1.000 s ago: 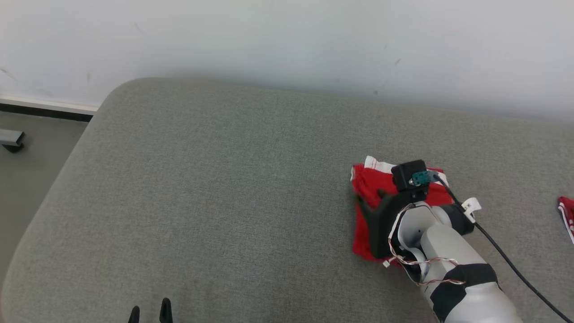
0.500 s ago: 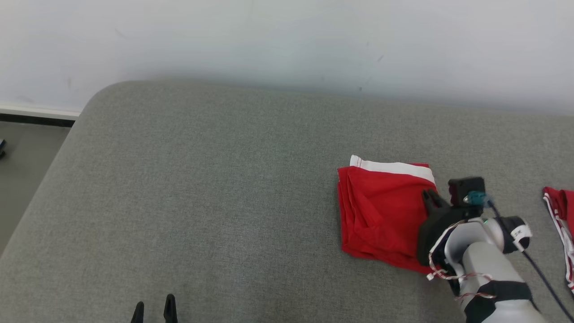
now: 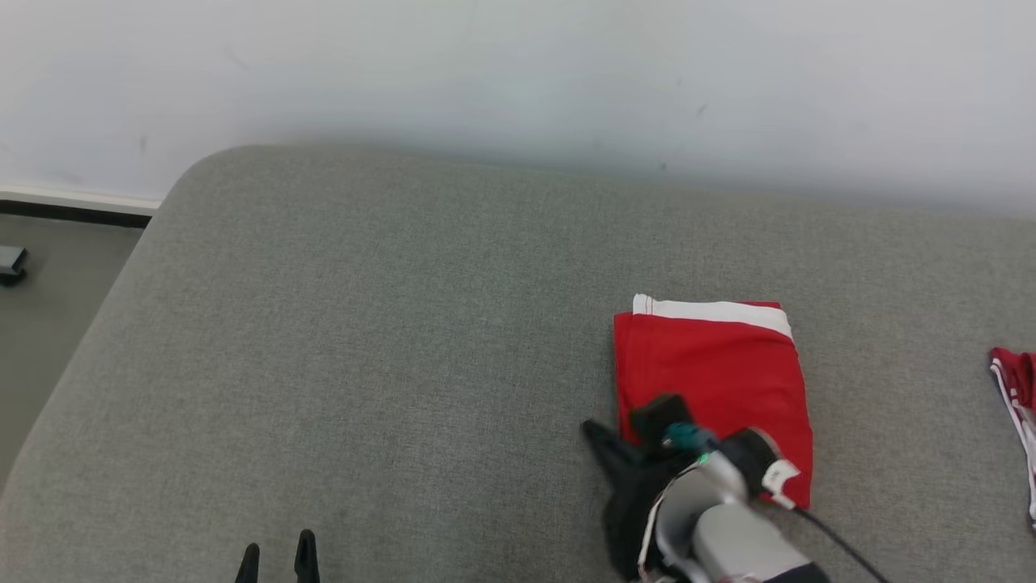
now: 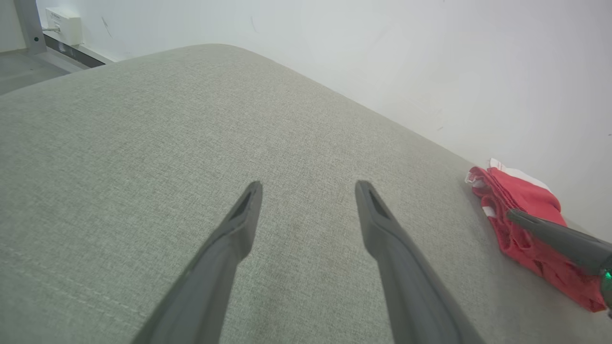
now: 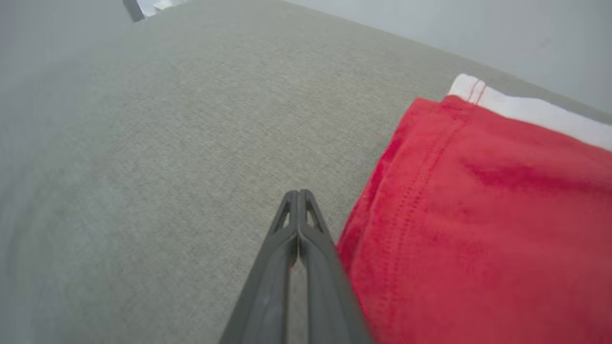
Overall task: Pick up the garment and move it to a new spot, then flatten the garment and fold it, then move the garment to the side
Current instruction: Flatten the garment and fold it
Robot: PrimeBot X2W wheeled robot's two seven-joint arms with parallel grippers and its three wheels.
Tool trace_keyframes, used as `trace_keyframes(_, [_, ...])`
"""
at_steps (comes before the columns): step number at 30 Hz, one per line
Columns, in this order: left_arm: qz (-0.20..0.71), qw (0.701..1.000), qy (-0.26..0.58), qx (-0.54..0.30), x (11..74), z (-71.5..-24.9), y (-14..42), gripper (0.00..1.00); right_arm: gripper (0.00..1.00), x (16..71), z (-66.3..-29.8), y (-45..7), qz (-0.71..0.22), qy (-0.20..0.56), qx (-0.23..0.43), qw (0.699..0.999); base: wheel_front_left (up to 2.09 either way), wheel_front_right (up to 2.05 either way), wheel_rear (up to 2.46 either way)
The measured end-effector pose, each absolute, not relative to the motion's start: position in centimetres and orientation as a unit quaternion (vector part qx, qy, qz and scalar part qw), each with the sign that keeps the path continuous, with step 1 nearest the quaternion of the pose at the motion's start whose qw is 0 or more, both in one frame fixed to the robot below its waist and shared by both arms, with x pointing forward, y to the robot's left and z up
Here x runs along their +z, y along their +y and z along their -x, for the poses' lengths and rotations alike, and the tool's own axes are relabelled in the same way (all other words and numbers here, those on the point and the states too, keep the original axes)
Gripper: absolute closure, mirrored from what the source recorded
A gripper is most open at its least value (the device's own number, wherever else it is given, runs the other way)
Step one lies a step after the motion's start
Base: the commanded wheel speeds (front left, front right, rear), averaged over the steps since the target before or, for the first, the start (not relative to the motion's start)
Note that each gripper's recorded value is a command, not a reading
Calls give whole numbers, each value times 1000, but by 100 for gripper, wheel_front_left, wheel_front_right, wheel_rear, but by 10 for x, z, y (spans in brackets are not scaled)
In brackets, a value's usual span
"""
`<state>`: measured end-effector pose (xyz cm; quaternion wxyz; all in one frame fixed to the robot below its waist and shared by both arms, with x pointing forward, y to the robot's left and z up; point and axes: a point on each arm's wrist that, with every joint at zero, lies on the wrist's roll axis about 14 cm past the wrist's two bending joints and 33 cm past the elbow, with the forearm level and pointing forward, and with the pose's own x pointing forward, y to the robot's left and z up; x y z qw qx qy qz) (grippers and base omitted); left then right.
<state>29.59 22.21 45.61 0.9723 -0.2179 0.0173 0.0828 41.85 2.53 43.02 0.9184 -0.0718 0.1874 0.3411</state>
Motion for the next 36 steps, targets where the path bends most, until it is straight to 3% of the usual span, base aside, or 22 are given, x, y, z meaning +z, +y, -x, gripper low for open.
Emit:
trace_keyframes(6, [218, 973, 12, 80, 459, -295, 222, 0, 100, 457, -385, 67, 27, 159, 407, 899, 0, 0, 0])
trace_keyframes(12, [215, 974, 6, 76, 462, -296, 223, 0, 100, 490, -398, 43, -18, 98, 363, 926, 0, 0, 0])
trace_keyframes(13, [214, 974, 6, 75, 462, -295, 223, 0, 77, 492, -401, 34, -11, 87, 349, 933, 0, 0, 0])
trace_keyframes(14, [213, 974, 5, 73, 463, -296, 223, 0, 77, 496, -405, 22, -2, 72, 332, 941, 0, 0, 0])
trace_keyframes(15, [212, 975, 3, 70, 465, -297, 222, 0, 0, 500, -408, 9, -10, 62, 312, 948, 0, 0, 0])
trace_keyframes(24, [192, 980, -9, 50, 475, -309, 219, 0, 0, 519, -388, -96, -16, -25, 159, 987, 0, 0, 0])
trace_keyframes(29, [150, 988, -6, 20, 478, -314, 210, 0, 0, 507, -358, -142, -14, -19, 91, 996, 0, 0, 0])
trace_keyframes(36, [125, 992, -7, 5, 481, -312, 204, 0, 0, 495, -335, -168, -20, -6, 50, 999, 0, 0, 0])
